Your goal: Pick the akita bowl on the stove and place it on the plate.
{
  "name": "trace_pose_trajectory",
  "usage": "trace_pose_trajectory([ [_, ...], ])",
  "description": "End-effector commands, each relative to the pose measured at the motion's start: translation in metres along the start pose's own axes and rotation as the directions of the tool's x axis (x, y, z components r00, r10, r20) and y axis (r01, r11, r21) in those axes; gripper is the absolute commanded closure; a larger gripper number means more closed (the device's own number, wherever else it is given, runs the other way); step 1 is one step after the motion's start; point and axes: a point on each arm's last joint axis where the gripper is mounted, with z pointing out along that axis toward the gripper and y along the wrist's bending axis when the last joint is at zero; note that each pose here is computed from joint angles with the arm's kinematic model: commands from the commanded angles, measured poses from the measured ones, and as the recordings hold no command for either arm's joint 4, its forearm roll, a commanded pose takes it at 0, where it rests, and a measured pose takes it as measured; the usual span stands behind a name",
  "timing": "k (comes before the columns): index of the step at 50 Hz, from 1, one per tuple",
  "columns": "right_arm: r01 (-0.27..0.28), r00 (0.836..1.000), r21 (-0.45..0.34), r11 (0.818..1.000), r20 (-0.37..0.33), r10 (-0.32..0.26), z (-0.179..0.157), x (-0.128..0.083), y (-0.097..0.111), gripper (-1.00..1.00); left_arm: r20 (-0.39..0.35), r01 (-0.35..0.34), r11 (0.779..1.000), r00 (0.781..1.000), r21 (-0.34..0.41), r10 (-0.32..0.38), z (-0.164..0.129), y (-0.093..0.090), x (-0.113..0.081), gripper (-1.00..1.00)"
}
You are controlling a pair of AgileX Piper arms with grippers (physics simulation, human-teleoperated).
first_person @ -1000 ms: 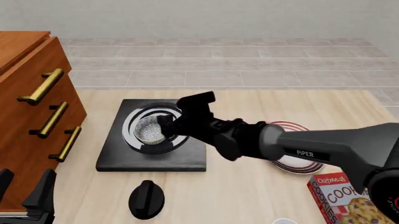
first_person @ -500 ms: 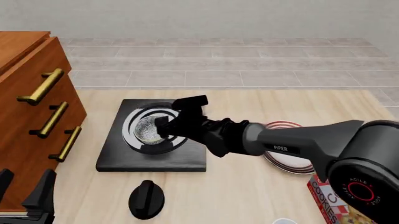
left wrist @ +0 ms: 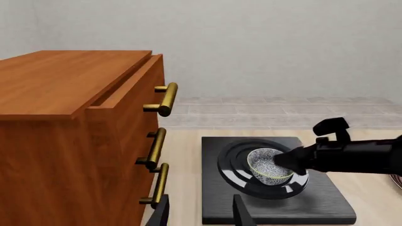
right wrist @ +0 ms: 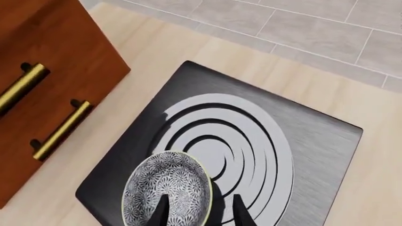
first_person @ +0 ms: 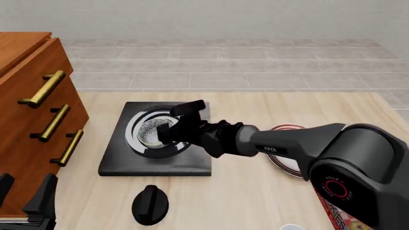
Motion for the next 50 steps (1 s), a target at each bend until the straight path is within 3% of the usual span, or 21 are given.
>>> trace_pose_trajectory([
  [1, 0.026, 0.999, 0.013, 1.000, -0.028, -0.026, 0.013, 0.004, -0.005, -1.00, 0.000, 0.000, 1.000, 1.000, 0.000, 0.000, 0.000, 0.000, 0.000, -1.00],
  [22, 0.100, 0.991, 0.007, 0.995, -0.085, -0.100, 0.030, 0.021, -0.001, -1.00, 0.000, 0.000, 1.000, 1.000, 0.000, 0.000, 0.000, 0.000, 0.000, -1.00],
  [31, 0.144, 0.987, 0.003, 0.990, -0.069, -0.143, 0.025, 0.017, -0.001, -1.00, 0.000, 0.000, 1.000, 1.000, 0.000, 0.000, 0.000, 0.000, 0.000, -1.00],
  [32, 0.155, 0.986, 0.003, 0.988, -0.070, -0.154, 0.025, 0.016, -0.002, 1.00, 0.000, 0.000, 1.000, 1.000, 0.000, 0.000, 0.000, 0.000, 0.000, -1.00],
  [43, 0.168, 0.986, 0.013, 0.986, -0.021, -0.168, 0.007, 0.001, -0.007, 1.00, 0.000, 0.000, 1.000, 1.000, 0.000, 0.000, 0.000, 0.000, 0.000, -1.00],
  [50, 0.150, 0.988, 0.021, 0.988, 0.033, -0.150, -0.014, -0.005, -0.012, 1.00, 0.000, 0.000, 1.000, 1.000, 0.000, 0.000, 0.000, 0.000, 0.000, -1.00],
])
